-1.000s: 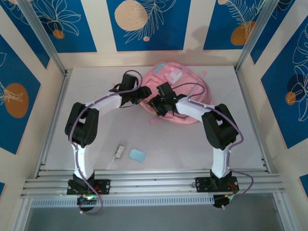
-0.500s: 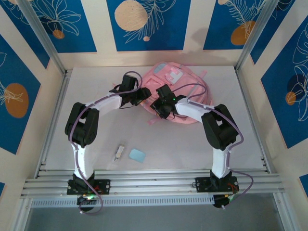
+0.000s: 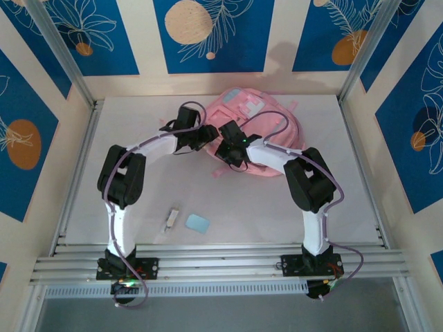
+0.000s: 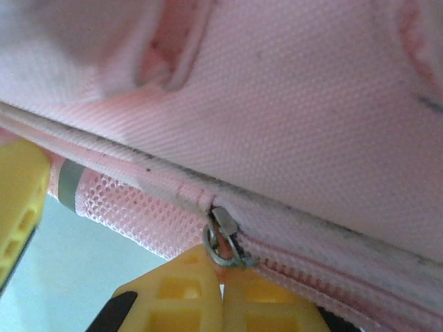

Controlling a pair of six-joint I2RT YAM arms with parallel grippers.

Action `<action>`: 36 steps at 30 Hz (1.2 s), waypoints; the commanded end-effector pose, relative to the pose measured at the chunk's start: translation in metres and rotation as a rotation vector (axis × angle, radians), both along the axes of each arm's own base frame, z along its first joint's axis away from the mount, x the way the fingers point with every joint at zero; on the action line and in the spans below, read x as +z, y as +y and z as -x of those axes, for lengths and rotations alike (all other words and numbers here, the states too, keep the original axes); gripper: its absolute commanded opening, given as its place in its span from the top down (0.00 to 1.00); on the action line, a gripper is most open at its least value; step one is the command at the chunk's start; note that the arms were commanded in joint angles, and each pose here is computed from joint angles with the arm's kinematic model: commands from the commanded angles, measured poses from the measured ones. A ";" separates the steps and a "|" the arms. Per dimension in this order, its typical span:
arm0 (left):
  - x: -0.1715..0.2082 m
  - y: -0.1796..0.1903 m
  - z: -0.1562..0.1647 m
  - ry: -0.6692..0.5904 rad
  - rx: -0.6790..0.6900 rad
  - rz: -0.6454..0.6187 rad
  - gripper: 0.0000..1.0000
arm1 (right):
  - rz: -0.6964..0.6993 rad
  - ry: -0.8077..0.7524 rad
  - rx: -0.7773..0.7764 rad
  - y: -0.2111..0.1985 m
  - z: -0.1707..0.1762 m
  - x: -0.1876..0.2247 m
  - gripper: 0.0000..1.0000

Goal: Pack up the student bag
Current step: Zip the student bag at the center of the table.

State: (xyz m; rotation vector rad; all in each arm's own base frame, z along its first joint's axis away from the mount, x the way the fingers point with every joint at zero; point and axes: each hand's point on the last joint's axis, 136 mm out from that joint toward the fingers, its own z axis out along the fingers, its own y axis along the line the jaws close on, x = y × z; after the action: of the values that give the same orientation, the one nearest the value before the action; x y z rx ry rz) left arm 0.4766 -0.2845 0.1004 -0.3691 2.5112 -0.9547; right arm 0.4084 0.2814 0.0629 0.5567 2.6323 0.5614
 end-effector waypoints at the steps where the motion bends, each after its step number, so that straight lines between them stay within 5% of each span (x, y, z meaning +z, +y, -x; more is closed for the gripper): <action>1: 0.006 -0.003 -0.012 -0.023 -0.005 -0.016 0.44 | 0.098 -0.113 0.063 -0.012 -0.014 0.031 0.99; 7: -0.018 0.002 -0.033 -0.031 0.030 -0.081 0.48 | 0.110 -0.054 0.255 -0.006 0.013 0.039 1.00; 15: -0.016 0.001 -0.054 -0.085 0.064 -0.065 0.99 | 0.051 0.166 0.339 -0.024 0.086 0.028 1.00; 22: -0.003 -0.002 -0.059 -0.114 0.053 -0.044 1.00 | 0.052 0.264 0.380 -0.060 0.130 0.030 1.00; 27: 0.010 -0.011 -0.046 -0.101 0.025 0.020 1.00 | -0.016 0.212 0.373 -0.057 0.123 0.052 0.98; 31: 0.028 -0.021 -0.025 -0.076 0.017 0.125 1.00 | -0.102 0.133 0.338 -0.035 0.096 0.073 0.74; 36: 0.051 -0.026 -0.007 -0.068 0.036 0.229 1.00 | -0.189 0.071 0.263 -0.016 0.062 0.079 0.63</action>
State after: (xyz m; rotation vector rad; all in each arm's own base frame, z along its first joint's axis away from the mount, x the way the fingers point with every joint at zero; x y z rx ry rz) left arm 0.4938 -0.2996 0.1085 -0.4440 2.4119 -1.0773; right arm 0.3272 0.2473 0.1345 0.2324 2.8168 0.7794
